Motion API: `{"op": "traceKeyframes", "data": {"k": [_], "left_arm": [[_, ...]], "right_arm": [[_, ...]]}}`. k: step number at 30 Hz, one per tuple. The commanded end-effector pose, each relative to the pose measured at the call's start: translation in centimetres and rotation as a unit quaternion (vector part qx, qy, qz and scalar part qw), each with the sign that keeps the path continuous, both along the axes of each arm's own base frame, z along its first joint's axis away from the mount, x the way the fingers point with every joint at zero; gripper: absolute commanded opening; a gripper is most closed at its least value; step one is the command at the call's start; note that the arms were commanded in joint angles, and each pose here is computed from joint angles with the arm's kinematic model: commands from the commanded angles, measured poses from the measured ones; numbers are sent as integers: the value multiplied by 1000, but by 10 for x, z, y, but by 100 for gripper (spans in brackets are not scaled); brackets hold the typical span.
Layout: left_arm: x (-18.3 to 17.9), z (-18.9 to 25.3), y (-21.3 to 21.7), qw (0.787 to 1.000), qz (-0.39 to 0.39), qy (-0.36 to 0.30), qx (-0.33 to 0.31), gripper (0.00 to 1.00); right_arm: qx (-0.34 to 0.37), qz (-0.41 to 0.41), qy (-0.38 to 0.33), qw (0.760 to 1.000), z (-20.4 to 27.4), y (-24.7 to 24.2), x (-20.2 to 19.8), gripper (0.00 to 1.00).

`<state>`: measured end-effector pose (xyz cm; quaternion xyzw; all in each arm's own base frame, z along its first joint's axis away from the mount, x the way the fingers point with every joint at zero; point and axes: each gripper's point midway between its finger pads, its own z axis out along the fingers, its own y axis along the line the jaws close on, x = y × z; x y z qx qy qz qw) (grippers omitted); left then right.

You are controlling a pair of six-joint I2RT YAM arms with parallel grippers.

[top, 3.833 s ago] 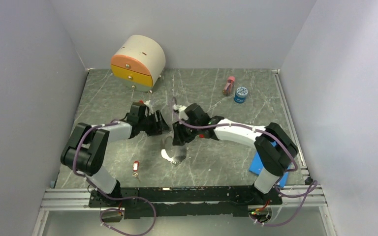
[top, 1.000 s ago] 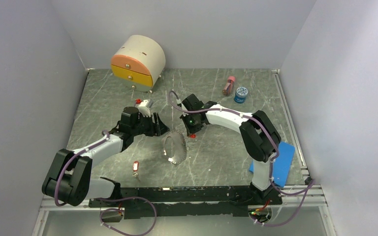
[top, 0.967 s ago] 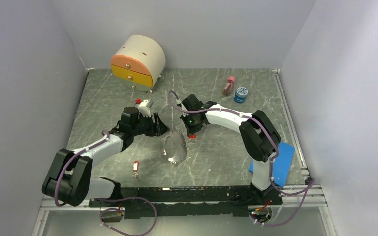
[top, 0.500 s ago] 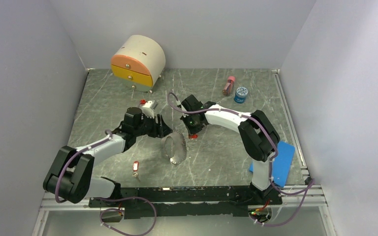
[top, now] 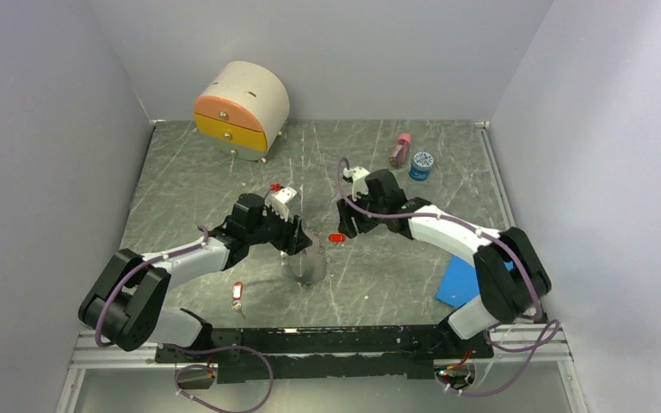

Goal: Put the keys on the keyring

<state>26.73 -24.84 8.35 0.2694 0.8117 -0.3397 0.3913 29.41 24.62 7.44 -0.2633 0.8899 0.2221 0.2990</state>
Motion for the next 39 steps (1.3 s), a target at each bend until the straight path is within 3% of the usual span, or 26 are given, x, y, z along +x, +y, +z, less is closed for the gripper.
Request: {"op": "traceKeyframes", "data": {"k": [1, 5, 10, 23, 31, 39], "left_arm": [[11, 23, -9, 997, -37, -67, -10, 68], [10, 22, -13, 995, -62, -78, -12, 63], [0, 20, -20, 987, -123, -103, -13, 62], [23, -4, -31, 955, -215, -195, 65, 48], [21, -21, -52, 930, -287, -200, 109, 45], [18, -39, -63, 922, -310, -187, 138, 41]], "right_arm": [[101, 64, -151, 981, 54, 32, 24, 65], [136, 165, -196, 957, 55, 48, 6, 65], [157, 258, -182, 936, 40, 62, -13, 63], [157, 190, -226, 942, 59, 24, -10, 62], [159, 139, -224, 952, 59, 3, -9, 61], [159, 112, -221, 956, 58, -7, -4, 60]]}}
